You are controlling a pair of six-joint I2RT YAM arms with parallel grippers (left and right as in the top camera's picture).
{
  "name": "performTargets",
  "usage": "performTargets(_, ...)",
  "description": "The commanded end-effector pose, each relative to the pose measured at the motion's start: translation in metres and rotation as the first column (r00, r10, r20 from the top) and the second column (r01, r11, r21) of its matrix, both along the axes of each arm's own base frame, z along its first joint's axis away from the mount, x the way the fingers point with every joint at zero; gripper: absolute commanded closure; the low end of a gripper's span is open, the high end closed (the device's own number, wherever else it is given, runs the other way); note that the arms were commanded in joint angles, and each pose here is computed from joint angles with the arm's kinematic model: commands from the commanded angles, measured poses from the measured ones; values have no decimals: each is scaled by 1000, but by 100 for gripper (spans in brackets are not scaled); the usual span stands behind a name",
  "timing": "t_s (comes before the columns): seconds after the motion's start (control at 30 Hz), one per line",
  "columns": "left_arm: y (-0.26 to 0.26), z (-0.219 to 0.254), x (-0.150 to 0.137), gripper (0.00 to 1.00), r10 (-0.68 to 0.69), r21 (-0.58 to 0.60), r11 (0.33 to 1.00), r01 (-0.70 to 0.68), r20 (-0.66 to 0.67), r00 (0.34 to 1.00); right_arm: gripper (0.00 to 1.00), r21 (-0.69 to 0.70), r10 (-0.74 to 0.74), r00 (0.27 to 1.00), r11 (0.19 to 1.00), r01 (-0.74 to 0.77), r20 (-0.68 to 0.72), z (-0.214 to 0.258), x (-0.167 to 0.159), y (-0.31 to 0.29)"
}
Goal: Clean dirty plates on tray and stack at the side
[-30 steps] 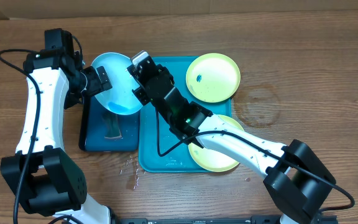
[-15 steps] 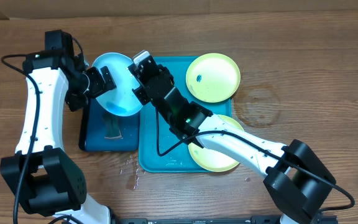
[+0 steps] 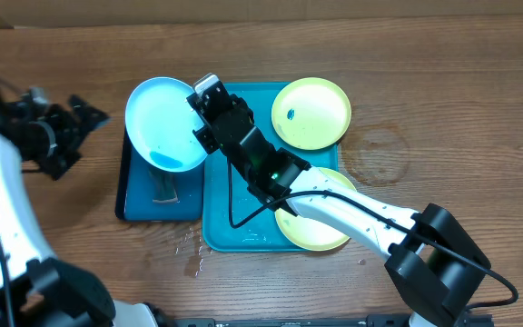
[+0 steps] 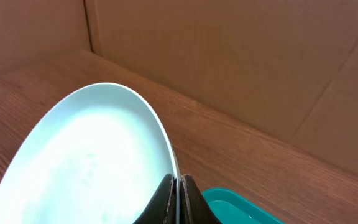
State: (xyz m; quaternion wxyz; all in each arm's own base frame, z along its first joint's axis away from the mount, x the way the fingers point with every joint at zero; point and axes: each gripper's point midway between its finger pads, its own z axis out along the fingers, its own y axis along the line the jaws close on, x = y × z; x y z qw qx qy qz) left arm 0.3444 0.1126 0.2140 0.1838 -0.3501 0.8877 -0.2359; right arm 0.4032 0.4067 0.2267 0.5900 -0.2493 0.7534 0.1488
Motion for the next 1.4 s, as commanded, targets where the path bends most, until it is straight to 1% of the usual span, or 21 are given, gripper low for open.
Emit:
performTargets(0.0,2,26,-5,0,-7,-6,1000,7,86,996,96,28,-4,1000,1000,4,5,10,1,2)
performTargets(0.1,3,26,-6,0,0,-8,1000,1,81,997,96,73,-84,993,993,91,-84,-2,6,-11)
performTargets(0.17,3,25,-6,0,-2,-9,1000,2,80,997,96,124,-161,967,974,187,-198,-17,13,-27)
performTargets(0.23,3,25,-6,0,-2,-9,1000,2,80,997,96,164,-193,933,954,251,-303,-31,15,-37)
performTargets(0.3,3,25,-6,0,-2,-9,1000,3,80,997,96,179,-185,896,944,276,-404,-46,16,-45)
performTargets(0.47,3,25,-6,0,-2,-9,1000,2,80,997,96,205,-100,793,940,274,-601,-73,11,-58)
performTargets(0.57,3,25,-6,0,-2,-9,1000,2,80,997,96,200,-70,708,936,291,-702,-88,8,-73)
performTargets(0.7,3,25,-6,0,-2,-9,1000,3,80,997,96,135,-89,587,936,326,-804,-111,1,-104)
performTargets(0.83,3,25,-6,0,-2,-9,1000,2,80,997,96,62,-128,485,932,356,-865,-128,-9,-129)
performTargets(1.03,3,25,-6,0,-2,-9,1000,3,80,997,96,-37,-193,388,926,375,-901,-144,-26,-149)
performTargets(1.17,3,25,-6,0,-2,-9,1000,3,80,997,96,-74,-213,358,928,364,-909,-149,-37,-150)
performTargets(1.37,3,25,-6,0,-2,-9,1000,2,80,997,96,-95,-228,349,929,358,-909,-156,-43,-151)
